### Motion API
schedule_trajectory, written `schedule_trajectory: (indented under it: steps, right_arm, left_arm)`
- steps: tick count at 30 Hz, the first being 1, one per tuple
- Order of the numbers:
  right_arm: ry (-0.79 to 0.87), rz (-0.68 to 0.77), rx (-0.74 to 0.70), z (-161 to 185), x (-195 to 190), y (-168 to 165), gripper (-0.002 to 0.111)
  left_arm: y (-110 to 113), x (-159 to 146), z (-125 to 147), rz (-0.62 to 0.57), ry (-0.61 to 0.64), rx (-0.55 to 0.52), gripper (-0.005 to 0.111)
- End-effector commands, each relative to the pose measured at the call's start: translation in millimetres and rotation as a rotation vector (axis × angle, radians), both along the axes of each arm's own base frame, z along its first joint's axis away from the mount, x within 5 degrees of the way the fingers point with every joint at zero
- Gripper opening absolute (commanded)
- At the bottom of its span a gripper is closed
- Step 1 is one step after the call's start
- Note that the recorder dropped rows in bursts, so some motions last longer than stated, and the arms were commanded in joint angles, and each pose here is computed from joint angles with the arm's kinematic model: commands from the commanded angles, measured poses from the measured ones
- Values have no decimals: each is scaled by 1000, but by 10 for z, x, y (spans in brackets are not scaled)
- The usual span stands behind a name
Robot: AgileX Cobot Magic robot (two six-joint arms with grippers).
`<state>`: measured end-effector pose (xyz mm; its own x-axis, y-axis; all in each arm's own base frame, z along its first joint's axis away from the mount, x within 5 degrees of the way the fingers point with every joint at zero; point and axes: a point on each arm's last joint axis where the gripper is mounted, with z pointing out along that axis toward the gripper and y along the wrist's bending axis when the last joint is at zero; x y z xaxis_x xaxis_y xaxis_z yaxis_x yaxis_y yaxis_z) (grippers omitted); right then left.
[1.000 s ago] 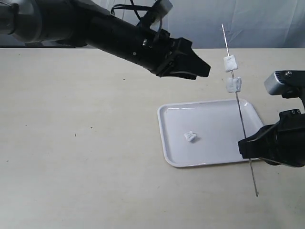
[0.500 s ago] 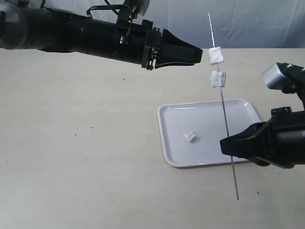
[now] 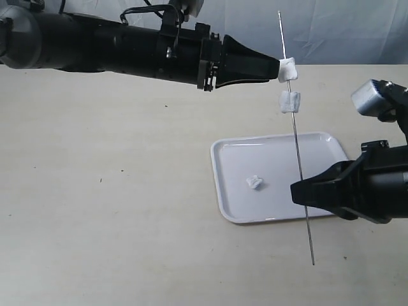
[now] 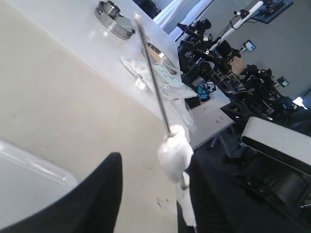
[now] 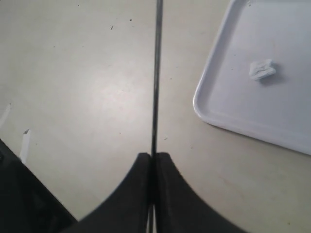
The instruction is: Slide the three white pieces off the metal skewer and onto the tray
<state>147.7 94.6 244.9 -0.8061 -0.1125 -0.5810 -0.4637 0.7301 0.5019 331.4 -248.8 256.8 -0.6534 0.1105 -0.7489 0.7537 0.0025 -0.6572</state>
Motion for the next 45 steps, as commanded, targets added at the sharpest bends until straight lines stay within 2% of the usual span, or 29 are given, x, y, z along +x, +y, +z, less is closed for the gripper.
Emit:
schedule_trajectory:
  steps: [1,8,14,21,27,36,40,45]
  right_arm:
    - [-2,10,9,3,-20,1,-1]
    - [-1,11,9,2,-21,2,-1]
    - [1,6,23,10,-20,8,-1]
    - [2,6,26,12,-19,9,-1]
    - [2,6,26,12,-19,9,-1]
    - [27,24,12,-47,-59,3,-1]
    - [78,29,-20,-232,-148,-31,-1]
    - [82,46,9,-254,-177,-13,-1]
  left_arm:
    - [-65,-63,61,-17,-11,-35,42]
    - [-67,-50,85,-1,-1,-60,42]
    - [-67,-49,85,-1,-3,-61,28]
    - [-74,-55,85,-3,-3,-61,25]
    - [-144,-111,85,-25,-5,-61,0]
    - [-144,-94,120,-24,-24,-67,0]
    - [-163,-58,232,-25,-62,-86,0]
    - [-183,-13,370,-18,-107,-106,0]
